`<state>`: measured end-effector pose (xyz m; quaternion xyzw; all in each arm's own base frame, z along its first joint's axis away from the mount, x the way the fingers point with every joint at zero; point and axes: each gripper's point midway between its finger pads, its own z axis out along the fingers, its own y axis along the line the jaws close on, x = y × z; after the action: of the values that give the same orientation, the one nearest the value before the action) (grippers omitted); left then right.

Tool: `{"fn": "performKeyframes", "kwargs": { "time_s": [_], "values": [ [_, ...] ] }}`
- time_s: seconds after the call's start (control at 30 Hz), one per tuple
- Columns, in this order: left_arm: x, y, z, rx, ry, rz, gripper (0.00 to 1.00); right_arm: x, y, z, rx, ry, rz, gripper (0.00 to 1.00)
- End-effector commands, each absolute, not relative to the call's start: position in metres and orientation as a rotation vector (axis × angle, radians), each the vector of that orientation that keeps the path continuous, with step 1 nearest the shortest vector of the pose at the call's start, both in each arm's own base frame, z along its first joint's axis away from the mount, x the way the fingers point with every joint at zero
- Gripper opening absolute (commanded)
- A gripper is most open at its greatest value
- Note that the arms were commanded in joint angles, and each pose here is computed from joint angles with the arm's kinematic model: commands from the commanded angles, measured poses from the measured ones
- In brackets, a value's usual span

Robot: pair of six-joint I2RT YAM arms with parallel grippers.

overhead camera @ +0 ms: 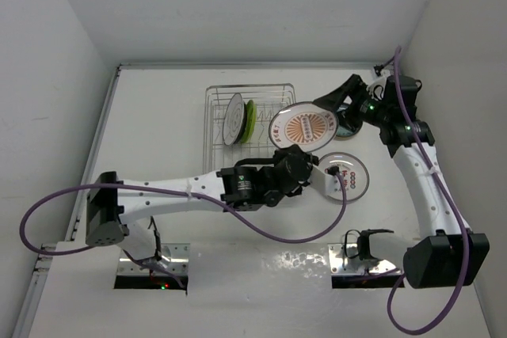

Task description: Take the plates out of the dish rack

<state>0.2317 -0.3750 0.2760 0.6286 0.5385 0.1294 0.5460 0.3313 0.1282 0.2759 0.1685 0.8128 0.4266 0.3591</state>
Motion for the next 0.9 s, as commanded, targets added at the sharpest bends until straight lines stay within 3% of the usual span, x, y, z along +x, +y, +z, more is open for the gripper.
{"fn": "performKeyframes", "kwargs": {
  "time_s": [0.0, 0.03, 0.13, 0.17, 0.23, 0.37, 0.4, 0.43, 0.73, 0.87],
  "values": [
    [0.245, -0.382, 0.291, 1.435, 1.22, 0.437, 0.0, 0.317, 0.136, 0.287, 0.35, 2.061, 1.157, 0.72],
    [0.246, -0.383, 0.289, 1.429, 1.222, 0.459, 0.0, 0.315, 0.133, 0.282, 0.349, 2.067, 1.126, 0.47],
    [0.25, -0.385, 0.294, 1.389, 1.219, 0.476, 0.14, 0.308, 0.127, 0.269, 0.381, 2.079, 1.095, 0.07],
    [0.251, -0.386, 0.296, 1.377, 1.217, 0.476, 0.22, 0.306, 0.126, 0.262, 0.395, 2.088, 1.095, 0.05],
    [0.251, -0.386, 0.295, 1.363, 1.218, 0.477, 0.29, 0.306, 0.118, 0.264, 0.431, 2.052, 1.093, 0.0],
    [0.253, -0.38, 0.293, 1.285, 1.253, 0.466, 0.48, 0.305, 0.107, 0.256, 0.491, 2.011, 1.088, 0.0],
    [0.252, -0.377, 0.294, 1.265, 1.269, 0.454, 0.68, 0.308, 0.096, 0.254, 0.534, 1.991, 1.067, 0.0],
    [0.251, -0.373, 0.29, 1.21, 1.324, 0.423, 1.0, 0.306, 0.086, 0.249, 0.569, 1.977, 1.028, 0.0],
    [0.234, -0.304, 0.243, 0.807, 1.672, 0.266, 1.0, 0.274, -0.027, 0.184, 0.941, 1.892, 0.642, 0.0],
    [0.23, -0.266, 0.247, 0.569, 1.743, 0.251, 1.0, 0.258, -0.043, 0.161, 0.975, 1.913, 0.547, 0.0]
  ]
}}
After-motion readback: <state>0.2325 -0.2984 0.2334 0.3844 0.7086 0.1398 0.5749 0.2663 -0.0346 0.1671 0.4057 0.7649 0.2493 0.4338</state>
